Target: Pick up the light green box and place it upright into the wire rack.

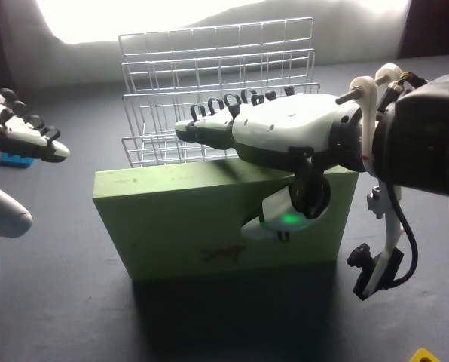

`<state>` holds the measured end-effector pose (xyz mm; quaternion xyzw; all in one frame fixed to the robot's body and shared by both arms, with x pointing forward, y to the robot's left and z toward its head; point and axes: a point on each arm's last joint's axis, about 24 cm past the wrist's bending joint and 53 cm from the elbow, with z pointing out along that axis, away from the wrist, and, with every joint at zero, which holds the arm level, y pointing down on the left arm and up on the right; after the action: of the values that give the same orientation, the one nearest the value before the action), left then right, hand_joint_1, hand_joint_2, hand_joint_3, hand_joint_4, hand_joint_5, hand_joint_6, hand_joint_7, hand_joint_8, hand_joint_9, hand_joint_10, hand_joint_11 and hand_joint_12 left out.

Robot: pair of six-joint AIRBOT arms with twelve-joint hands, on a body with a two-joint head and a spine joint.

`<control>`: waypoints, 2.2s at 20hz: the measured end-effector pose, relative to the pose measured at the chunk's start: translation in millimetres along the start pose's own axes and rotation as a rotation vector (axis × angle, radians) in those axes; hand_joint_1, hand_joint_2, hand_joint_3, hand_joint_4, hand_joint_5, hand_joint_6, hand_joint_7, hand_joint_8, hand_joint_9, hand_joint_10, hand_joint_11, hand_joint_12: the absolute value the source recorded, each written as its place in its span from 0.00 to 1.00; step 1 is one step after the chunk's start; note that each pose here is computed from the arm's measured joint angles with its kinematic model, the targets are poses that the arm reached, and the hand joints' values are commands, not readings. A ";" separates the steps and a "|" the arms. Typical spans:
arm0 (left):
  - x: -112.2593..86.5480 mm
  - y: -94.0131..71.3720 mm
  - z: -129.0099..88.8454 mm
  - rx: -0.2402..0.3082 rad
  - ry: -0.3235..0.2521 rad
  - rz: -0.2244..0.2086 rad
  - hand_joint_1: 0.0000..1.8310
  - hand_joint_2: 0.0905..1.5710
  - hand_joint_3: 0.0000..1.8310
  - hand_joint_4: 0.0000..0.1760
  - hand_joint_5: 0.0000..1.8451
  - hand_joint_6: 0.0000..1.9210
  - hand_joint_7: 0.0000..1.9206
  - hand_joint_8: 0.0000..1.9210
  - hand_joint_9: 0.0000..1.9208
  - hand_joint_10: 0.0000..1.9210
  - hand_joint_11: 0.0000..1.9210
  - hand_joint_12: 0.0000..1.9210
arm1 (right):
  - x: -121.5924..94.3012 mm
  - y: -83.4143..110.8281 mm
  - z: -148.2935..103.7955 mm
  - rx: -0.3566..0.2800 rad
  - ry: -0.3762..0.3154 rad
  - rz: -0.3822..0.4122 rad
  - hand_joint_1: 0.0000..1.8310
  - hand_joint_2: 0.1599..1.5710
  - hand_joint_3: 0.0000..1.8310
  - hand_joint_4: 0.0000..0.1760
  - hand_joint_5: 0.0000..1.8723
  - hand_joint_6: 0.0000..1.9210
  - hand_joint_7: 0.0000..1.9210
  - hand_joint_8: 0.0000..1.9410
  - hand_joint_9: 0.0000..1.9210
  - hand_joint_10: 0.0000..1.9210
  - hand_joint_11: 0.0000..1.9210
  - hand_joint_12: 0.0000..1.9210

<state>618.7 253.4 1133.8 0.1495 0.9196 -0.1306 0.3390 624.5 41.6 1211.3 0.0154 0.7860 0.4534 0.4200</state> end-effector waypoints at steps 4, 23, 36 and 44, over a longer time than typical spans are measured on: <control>0.0 0.0 0.0 0.000 0.000 0.000 0.00 0.72 0.00 0.33 0.01 0.00 0.06 0.00 0.05 0.00 0.00 0.28 | 1.2 1.1 -0.3 -0.002 0.002 -0.001 0.62 0.62 0.00 0.00 0.00 0.00 0.00 0.00 0.00 0.00 0.00 0.00; -0.2 -0.3 0.2 0.001 0.000 0.001 0.00 0.72 0.00 0.34 0.04 0.01 0.07 0.01 0.08 0.01 0.00 0.43 | 4.4 3.5 -0.8 -0.007 0.009 0.031 0.68 0.70 0.00 0.00 0.55 0.41 0.44 0.72 0.35 0.75 0.21 0.91; -0.1 -0.4 0.2 0.001 0.000 0.000 0.00 0.73 0.00 0.19 0.06 0.00 0.08 0.00 0.08 0.00 0.00 0.34 | -51.7 44.8 -24.2 -0.078 -0.114 0.040 0.68 0.69 0.00 0.00 0.56 0.39 0.46 0.70 0.37 0.73 0.23 0.88; -0.1 0.4 0.1 0.000 0.000 -0.001 0.00 0.73 0.00 0.16 0.06 0.00 0.06 0.00 0.05 0.00 0.00 0.17 | -87.2 60.3 -38.0 -0.093 -0.202 0.021 0.73 0.75 0.00 0.00 0.48 0.51 0.40 0.74 0.32 0.83 0.14 0.94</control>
<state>619.0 253.7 1133.8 0.1489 0.9198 -0.1307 0.3388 633.7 15.2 1320.5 0.0499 0.7175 0.4899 0.4926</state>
